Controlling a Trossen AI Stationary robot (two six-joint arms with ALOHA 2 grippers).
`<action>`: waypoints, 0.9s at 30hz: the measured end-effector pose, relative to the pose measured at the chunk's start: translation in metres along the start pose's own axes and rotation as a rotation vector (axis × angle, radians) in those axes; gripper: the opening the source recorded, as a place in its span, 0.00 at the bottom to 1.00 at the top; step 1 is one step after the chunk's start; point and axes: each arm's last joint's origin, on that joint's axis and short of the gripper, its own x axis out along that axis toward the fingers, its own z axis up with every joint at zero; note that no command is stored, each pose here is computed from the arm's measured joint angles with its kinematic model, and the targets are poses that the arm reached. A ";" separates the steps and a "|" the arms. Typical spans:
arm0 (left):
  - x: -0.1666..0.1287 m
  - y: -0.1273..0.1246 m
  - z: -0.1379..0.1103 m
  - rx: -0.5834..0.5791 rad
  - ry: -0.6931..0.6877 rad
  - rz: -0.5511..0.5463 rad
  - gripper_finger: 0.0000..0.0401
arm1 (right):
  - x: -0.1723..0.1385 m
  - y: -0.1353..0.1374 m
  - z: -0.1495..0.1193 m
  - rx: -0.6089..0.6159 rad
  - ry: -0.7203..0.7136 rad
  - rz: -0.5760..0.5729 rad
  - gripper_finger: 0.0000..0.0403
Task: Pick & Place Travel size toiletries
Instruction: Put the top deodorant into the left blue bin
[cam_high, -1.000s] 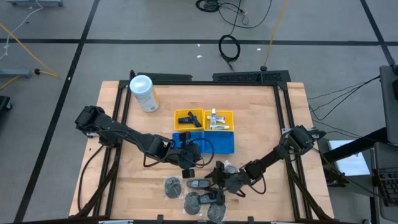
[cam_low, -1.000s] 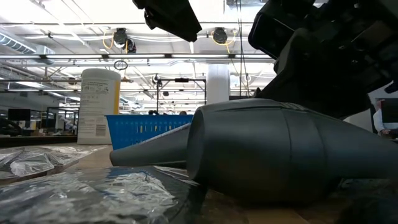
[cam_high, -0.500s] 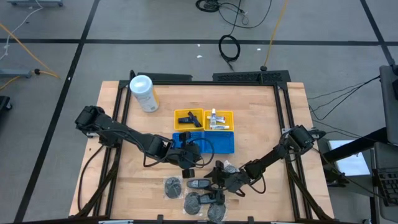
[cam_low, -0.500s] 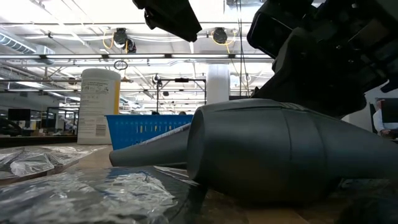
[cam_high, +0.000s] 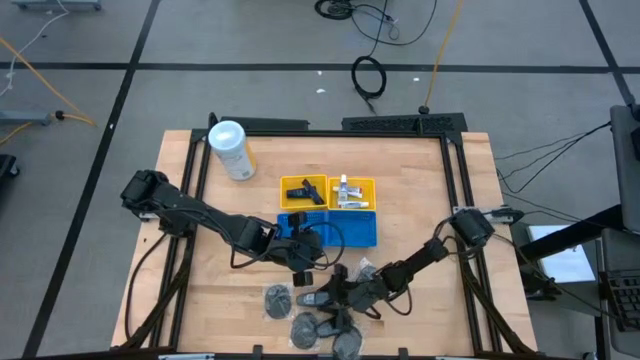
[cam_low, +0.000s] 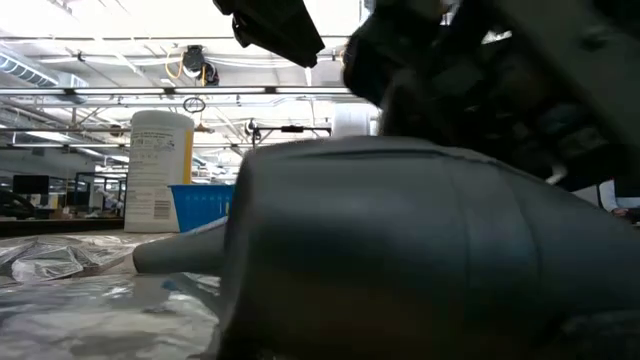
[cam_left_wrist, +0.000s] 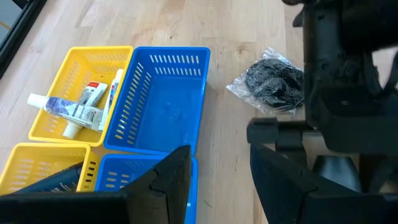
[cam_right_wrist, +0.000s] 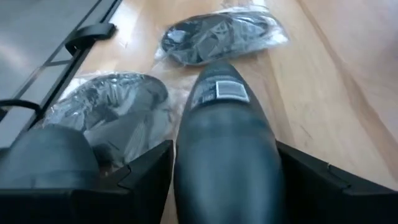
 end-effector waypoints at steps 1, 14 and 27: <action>0.000 0.000 0.000 0.000 0.000 0.000 0.40 | 0.002 0.000 0.001 -0.002 -0.004 0.001 0.61; 0.000 0.000 -0.001 0.002 0.006 0.001 0.40 | 0.003 -0.002 0.001 -0.009 -0.001 -0.008 0.50; 0.000 0.000 -0.001 0.003 0.006 0.001 0.40 | -0.022 0.002 0.033 -0.071 0.019 -0.050 0.50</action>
